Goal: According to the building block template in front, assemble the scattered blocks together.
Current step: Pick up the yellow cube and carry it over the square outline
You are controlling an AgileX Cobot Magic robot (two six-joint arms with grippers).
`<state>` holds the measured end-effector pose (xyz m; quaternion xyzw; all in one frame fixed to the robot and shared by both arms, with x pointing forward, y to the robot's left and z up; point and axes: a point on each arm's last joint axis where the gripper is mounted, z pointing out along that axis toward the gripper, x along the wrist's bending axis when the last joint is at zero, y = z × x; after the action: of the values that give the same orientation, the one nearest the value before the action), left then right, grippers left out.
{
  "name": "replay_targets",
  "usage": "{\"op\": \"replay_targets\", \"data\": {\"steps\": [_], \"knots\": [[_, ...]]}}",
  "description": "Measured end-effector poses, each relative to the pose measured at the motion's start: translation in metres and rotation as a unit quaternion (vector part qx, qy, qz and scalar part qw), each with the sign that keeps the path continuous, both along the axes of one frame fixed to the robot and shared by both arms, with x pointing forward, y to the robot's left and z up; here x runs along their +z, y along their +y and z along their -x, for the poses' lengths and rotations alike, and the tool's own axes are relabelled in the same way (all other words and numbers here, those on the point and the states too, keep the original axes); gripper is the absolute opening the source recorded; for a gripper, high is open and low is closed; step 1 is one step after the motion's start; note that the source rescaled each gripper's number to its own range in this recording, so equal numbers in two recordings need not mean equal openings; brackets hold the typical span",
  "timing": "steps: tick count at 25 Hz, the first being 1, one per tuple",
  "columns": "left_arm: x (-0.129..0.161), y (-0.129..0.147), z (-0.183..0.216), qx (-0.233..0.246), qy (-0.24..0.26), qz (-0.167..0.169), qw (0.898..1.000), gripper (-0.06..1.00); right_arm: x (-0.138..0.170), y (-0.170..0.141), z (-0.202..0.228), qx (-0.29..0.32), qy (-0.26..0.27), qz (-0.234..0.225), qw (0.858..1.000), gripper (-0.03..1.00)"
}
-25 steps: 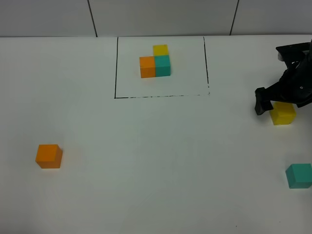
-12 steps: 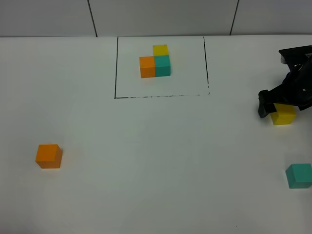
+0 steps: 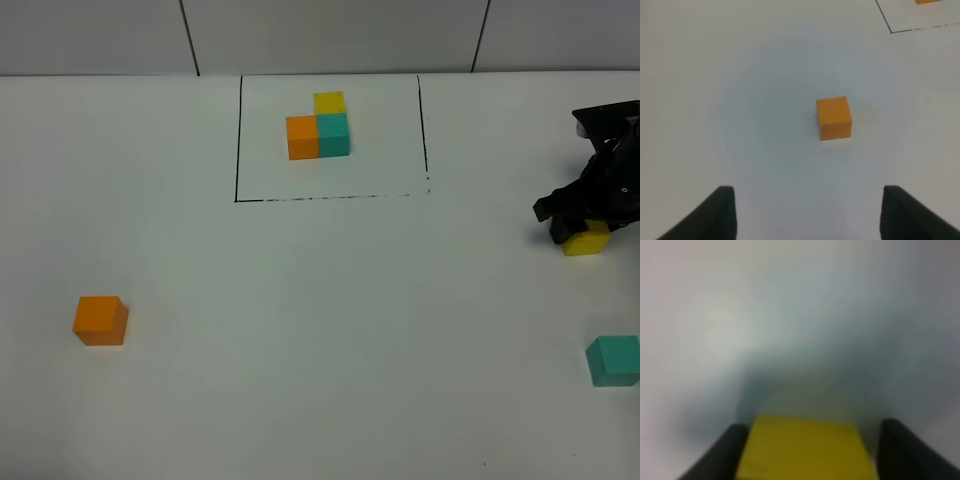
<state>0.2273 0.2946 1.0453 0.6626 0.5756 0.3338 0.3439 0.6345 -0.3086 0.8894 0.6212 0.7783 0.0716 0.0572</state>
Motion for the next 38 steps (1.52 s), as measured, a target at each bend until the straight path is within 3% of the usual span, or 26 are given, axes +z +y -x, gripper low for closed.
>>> {"op": "replay_targets", "data": {"steps": [5,8,10,12,13,15,17,18,20,29,38], "knots": [[0.0,0.0,0.0,0.0,0.0,0.0,1.0,0.39,0.005,0.012,0.001,0.037,0.011,0.012,0.999,0.01],[0.0,0.0,0.0,0.0,0.0,0.0,1.0,0.39,0.028,0.045,-0.004,0.127,-0.014,0.036,0.991,0.01],[0.0,0.0,0.0,0.0,0.0,0.0,1.0,0.39,0.047,0.077,-0.005,0.216,-0.028,0.054,0.974,0.01],[0.0,0.0,0.0,0.0,0.0,0.0,1.0,0.39,0.055,0.114,0.003,0.325,-0.022,0.067,0.943,0.01],[0.0,0.0,0.0,0.0,0.0,0.0,1.0,0.39,0.055,0.135,0.01,0.392,-0.017,0.074,0.917,0.01],[0.0,0.0,0.0,0.0,0.0,0.0,1.0,0.39,0.054,0.173,0.027,0.522,-0.011,0.086,0.848,0.01],[0.0,0.0,0.0,0.0,0.0,0.0,1.0,0.39,0.056,0.2,0.038,0.603,-0.019,0.092,0.792,0.01],[0.0,0.0,0.0,0.0,0.0,0.0,1.0,0.39,0.057,0.211,0.04,0.629,-0.025,0.095,0.772,0.01],[0.0,0.0,0.0,0.0,0.0,0.0,1.0,0.39,0.057,0.225,0.037,0.651,-0.031,0.097,0.752,0.01],[0.0,0.0,0.0,0.0,0.0,0.0,1.0,0.39,0.042,0.259,-0.009,0.662,0.002,0.08,0.745,0.01],[0.0,0.0,0.0,0.0,0.0,0.0,1.0,0.39,0.021,0.273,-0.026,0.66,0.004,0.056,0.75,0.01]]}}
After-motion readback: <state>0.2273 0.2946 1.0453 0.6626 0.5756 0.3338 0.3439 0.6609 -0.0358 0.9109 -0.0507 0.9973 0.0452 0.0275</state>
